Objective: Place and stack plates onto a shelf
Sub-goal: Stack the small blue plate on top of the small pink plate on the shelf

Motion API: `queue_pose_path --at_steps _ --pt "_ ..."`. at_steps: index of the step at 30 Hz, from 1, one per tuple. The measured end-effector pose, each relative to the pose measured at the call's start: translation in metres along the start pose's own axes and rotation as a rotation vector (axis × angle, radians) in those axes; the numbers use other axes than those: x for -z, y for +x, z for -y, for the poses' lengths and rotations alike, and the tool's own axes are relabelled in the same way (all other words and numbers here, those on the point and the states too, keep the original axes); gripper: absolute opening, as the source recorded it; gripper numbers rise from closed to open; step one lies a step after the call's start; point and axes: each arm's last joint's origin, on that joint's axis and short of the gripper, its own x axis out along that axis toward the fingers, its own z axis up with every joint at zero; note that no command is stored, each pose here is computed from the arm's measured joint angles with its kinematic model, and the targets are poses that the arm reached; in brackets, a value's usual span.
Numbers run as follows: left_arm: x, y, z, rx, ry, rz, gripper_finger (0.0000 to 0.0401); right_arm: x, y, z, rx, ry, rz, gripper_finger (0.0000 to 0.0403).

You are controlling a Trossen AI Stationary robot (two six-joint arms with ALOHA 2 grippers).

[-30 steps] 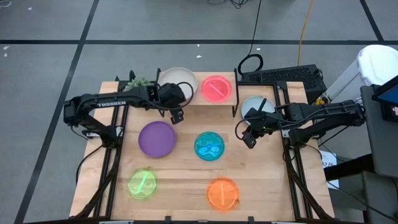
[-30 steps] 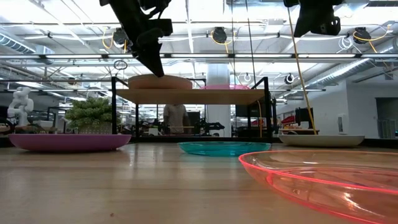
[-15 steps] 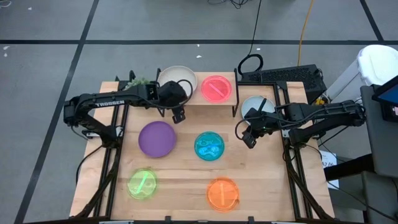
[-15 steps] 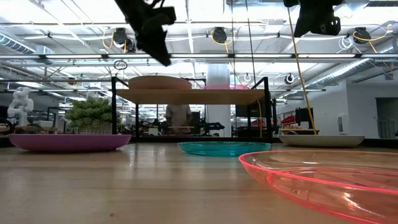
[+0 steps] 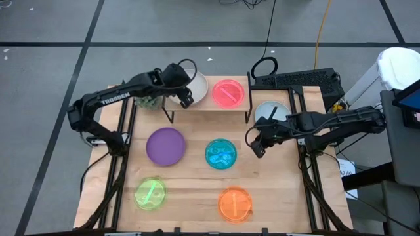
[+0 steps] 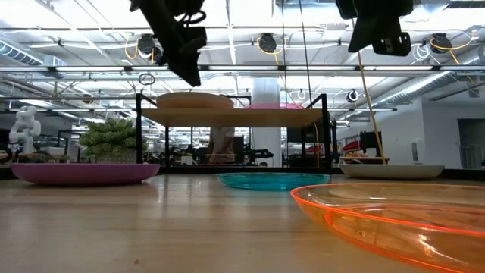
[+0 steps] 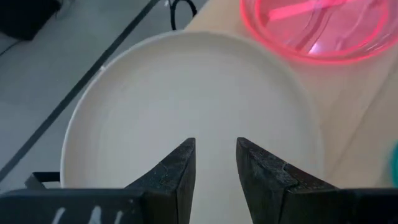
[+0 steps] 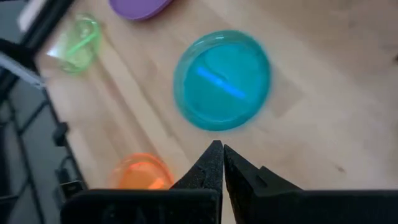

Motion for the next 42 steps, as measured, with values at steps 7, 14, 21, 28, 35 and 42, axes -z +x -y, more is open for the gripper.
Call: queue_pose_path --at_steps 7,14,21,28,35,42 --pt "0.005 0.007 -0.010 0.133 0.028 -0.042 0.0122 0.001 0.005 -0.001 -0.055 0.034 -0.014 0.0000" --pt "0.010 0.009 -0.005 0.207 0.055 -0.090 0.0122 0.001 -0.002 0.000 -0.077 0.039 0.005 0.0000" --pt "0.012 0.008 -0.003 0.287 0.049 -0.113 0.0122 0.001 -0.007 0.000 -0.091 0.036 0.022 0.0000" --pt "0.013 0.007 0.001 0.302 0.058 -0.117 0.0122 0.001 -0.007 0.000 -0.089 0.034 0.023 0.0000" --pt "0.012 0.007 0.001 0.287 0.067 -0.114 0.0109 0.001 -0.007 0.000 -0.088 0.032 0.024 0.0000" --pt "0.012 0.007 0.003 0.286 0.031 -0.118 0.0077 0.001 -0.007 0.000 -0.087 0.031 0.025 0.0000"
